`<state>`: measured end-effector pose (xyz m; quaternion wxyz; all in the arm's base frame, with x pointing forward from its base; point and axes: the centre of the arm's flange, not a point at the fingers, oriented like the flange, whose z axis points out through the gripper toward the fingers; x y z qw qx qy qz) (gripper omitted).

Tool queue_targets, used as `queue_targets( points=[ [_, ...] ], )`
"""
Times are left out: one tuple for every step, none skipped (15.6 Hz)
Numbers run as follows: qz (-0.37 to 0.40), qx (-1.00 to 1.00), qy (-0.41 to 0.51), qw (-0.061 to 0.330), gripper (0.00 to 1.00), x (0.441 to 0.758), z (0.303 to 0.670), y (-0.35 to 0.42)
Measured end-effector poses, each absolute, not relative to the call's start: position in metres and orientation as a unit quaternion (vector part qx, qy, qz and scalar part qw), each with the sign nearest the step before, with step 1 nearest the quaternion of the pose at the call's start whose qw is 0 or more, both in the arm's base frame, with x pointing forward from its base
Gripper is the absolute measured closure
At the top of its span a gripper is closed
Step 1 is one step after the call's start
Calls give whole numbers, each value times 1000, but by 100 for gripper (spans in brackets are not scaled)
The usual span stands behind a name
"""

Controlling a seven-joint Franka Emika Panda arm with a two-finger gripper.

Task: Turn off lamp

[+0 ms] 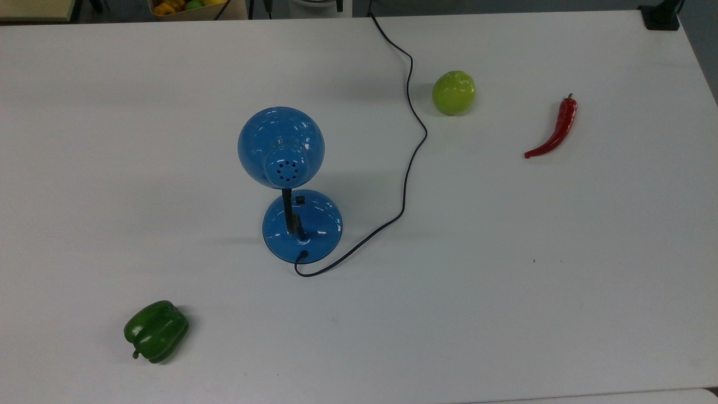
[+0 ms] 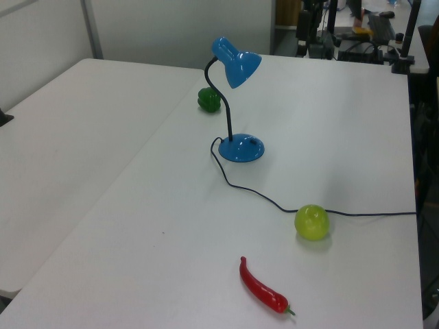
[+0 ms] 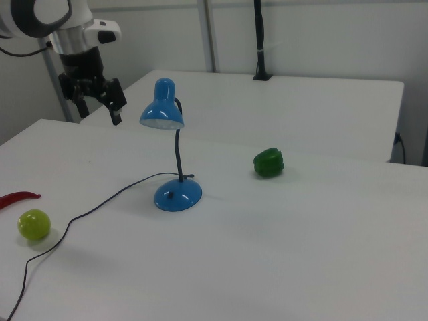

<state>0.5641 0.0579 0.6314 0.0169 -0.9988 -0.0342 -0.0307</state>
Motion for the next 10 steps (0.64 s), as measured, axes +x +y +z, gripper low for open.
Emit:
queue_targets(
  points=[
    [-40,-998,-53,17,0,566,632,57],
    [-48,-997,-67,16,0,569,633,55],
    [-55,-996,-75,15,0,571,633,53],
    [-59,-995,-79,15,0,573,633,51],
    [-60,-995,-78,15,0,574,631,49],
    [-59,-995,-77,15,0,574,631,48],
    [-59,-995,-77,15,0,574,631,48],
    [-59,-995,-77,15,0,574,631,48],
    [-59,-995,-77,15,0,574,631,48],
    [-59,-995,-78,15,0,574,631,48]
  ],
)
